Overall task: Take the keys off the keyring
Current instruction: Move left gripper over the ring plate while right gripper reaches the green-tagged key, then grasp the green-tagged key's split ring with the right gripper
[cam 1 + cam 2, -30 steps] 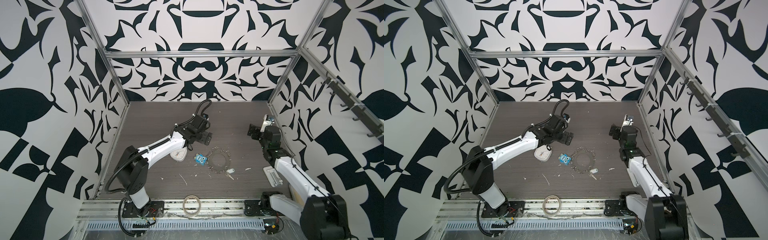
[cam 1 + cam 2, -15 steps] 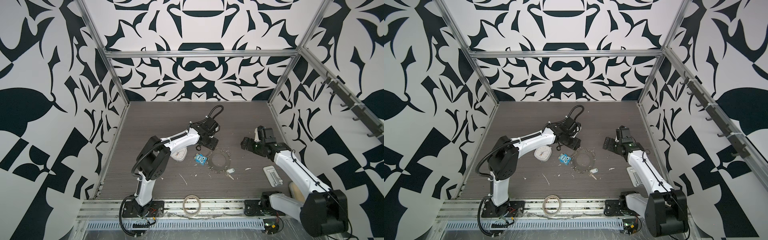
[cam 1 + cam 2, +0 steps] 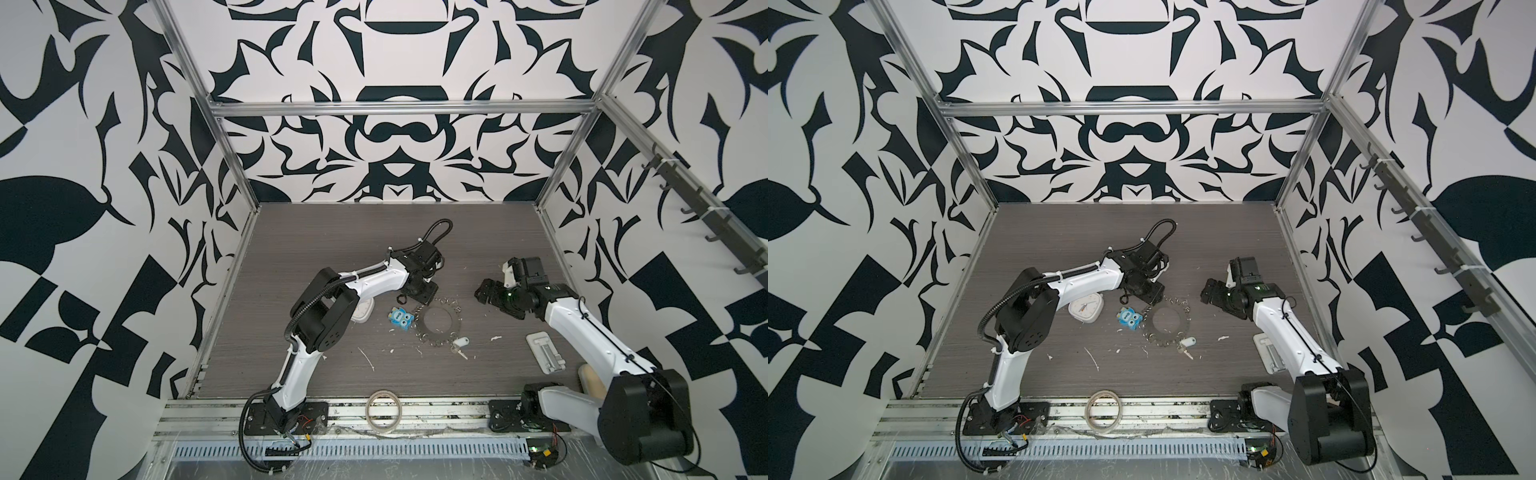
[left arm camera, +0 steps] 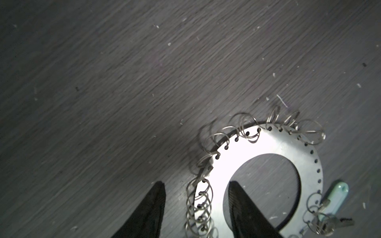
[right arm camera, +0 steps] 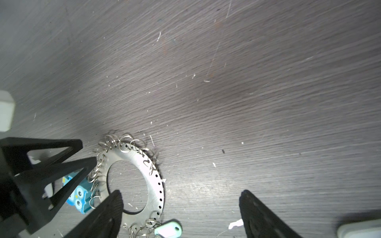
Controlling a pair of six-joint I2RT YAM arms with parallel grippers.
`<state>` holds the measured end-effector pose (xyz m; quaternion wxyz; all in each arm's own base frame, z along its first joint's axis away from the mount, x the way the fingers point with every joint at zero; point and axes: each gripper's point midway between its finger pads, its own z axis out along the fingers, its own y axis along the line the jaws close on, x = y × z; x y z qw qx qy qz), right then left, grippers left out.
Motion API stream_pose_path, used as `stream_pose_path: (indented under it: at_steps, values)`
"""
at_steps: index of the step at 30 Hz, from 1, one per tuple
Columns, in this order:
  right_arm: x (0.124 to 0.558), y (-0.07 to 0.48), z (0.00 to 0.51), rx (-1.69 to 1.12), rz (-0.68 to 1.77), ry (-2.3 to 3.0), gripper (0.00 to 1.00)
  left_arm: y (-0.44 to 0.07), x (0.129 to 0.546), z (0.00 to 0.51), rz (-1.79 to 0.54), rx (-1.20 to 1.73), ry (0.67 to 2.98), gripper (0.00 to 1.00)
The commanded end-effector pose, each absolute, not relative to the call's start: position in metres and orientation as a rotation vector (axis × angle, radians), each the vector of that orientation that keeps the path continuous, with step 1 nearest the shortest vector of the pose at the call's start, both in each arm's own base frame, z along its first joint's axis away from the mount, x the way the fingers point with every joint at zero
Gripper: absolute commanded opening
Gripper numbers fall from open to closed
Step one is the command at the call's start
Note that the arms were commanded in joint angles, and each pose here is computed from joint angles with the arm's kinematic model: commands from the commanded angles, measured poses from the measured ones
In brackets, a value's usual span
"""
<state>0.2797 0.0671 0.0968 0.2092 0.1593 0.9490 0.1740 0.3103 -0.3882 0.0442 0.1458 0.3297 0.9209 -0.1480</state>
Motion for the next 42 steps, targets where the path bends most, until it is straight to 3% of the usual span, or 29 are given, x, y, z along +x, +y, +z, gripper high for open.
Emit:
stream_pose_path:
  at_steps: [1,13,22,28,37,42]
  values:
    - [0.272,0.074,0.094,0.438,0.529,2.658,0.91,-0.393,0.308,0.038,-0.440,0.983,2.658,0.52]
    - [0.270,0.086,0.088,0.410,0.615,2.644,0.89,-0.397,0.306,0.027,-0.434,0.995,2.641,0.44]
    - [0.253,0.111,0.079,0.348,0.670,2.693,0.81,-0.402,0.306,0.022,-0.463,1.007,2.638,0.33]
    - [0.228,0.134,0.071,0.204,0.629,2.776,0.65,-0.404,0.307,0.019,-0.465,1.003,2.636,0.29]
    - [0.214,0.136,0.070,0.093,0.537,2.752,0.62,-0.407,0.313,0.018,-0.457,1.009,2.614,0.16]
    - [0.218,0.138,0.078,0.002,0.521,2.724,0.46,-0.409,0.322,0.021,-0.455,1.015,2.593,0.14]
